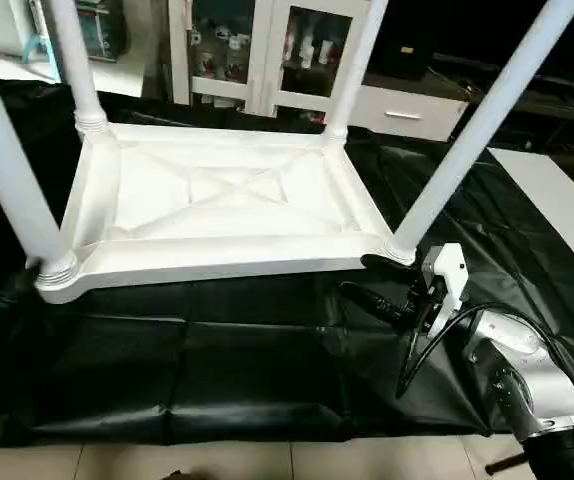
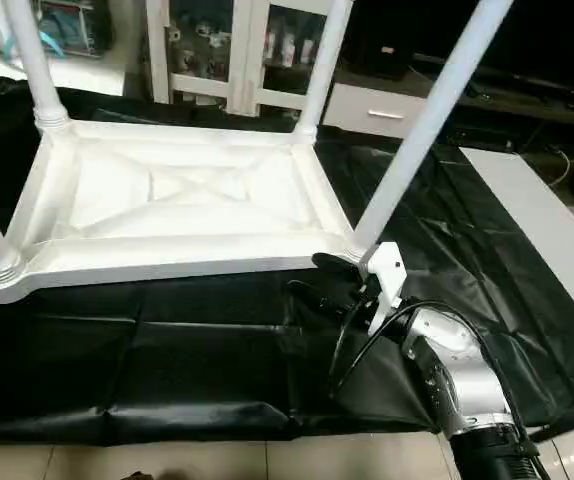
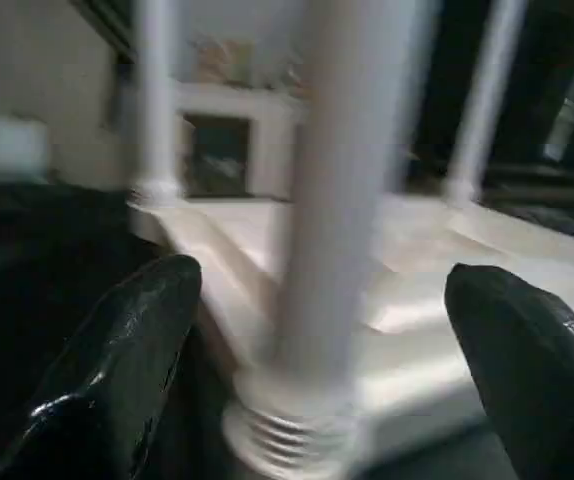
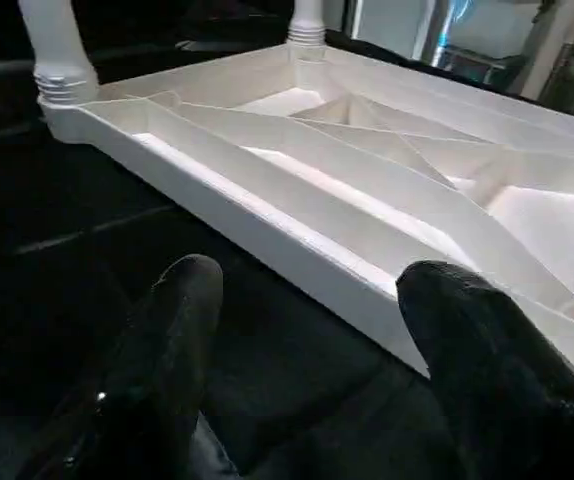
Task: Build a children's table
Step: Rotate table base
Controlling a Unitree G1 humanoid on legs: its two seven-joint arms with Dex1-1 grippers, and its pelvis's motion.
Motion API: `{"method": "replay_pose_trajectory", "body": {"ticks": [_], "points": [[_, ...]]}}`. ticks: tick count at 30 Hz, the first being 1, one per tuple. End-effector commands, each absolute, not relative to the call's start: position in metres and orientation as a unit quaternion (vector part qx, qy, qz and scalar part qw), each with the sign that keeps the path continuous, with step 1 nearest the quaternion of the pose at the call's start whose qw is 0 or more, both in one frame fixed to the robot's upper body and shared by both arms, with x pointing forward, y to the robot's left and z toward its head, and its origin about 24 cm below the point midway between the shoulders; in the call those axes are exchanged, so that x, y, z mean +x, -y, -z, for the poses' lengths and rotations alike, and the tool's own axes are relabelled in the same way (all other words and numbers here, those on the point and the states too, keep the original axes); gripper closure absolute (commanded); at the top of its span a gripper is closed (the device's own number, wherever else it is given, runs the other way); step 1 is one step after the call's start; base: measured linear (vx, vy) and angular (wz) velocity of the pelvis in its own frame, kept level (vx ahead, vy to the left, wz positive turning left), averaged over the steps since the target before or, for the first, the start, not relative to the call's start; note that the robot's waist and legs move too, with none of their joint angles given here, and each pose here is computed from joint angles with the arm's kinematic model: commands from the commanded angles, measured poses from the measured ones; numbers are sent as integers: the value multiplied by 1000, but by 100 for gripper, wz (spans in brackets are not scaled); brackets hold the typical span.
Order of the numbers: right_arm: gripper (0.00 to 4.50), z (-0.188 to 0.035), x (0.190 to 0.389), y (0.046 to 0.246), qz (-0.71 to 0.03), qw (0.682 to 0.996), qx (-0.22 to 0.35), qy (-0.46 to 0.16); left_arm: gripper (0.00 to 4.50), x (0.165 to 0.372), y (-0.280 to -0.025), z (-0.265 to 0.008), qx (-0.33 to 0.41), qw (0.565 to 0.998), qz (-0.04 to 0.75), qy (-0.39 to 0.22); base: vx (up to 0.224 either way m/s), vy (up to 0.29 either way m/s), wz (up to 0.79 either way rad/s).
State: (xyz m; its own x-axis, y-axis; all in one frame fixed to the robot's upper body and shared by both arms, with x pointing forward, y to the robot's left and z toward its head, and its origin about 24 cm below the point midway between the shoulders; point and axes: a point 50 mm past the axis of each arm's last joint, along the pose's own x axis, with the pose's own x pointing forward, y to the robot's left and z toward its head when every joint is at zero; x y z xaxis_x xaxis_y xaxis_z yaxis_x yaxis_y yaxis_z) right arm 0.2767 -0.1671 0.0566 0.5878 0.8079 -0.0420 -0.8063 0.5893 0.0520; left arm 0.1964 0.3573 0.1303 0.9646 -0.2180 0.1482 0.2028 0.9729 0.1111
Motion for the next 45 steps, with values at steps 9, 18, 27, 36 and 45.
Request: {"method": "replay_pose_trajectory", "body": {"ticks": [9,18,27,36,45], "points": [[134,-61,279,179,-435,900,8,-32,6,249,-336,-139,36,972,209,100,0,0,0],[134,-58,275,181,-431,901,2,-39,6,292,-279,-139,8,925,370,86,0,0,0],[134,-53,270,190,-409,911,-12,-50,6,304,-140,-133,-24,778,627,43,0,0,0],[134,-55,258,211,-341,939,-18,-47,6,338,-54,-142,16,767,635,86,0,0,0],[134,-56,242,227,-309,949,-23,-51,6,334,-104,-124,57,734,676,34,0,0,0]]}}
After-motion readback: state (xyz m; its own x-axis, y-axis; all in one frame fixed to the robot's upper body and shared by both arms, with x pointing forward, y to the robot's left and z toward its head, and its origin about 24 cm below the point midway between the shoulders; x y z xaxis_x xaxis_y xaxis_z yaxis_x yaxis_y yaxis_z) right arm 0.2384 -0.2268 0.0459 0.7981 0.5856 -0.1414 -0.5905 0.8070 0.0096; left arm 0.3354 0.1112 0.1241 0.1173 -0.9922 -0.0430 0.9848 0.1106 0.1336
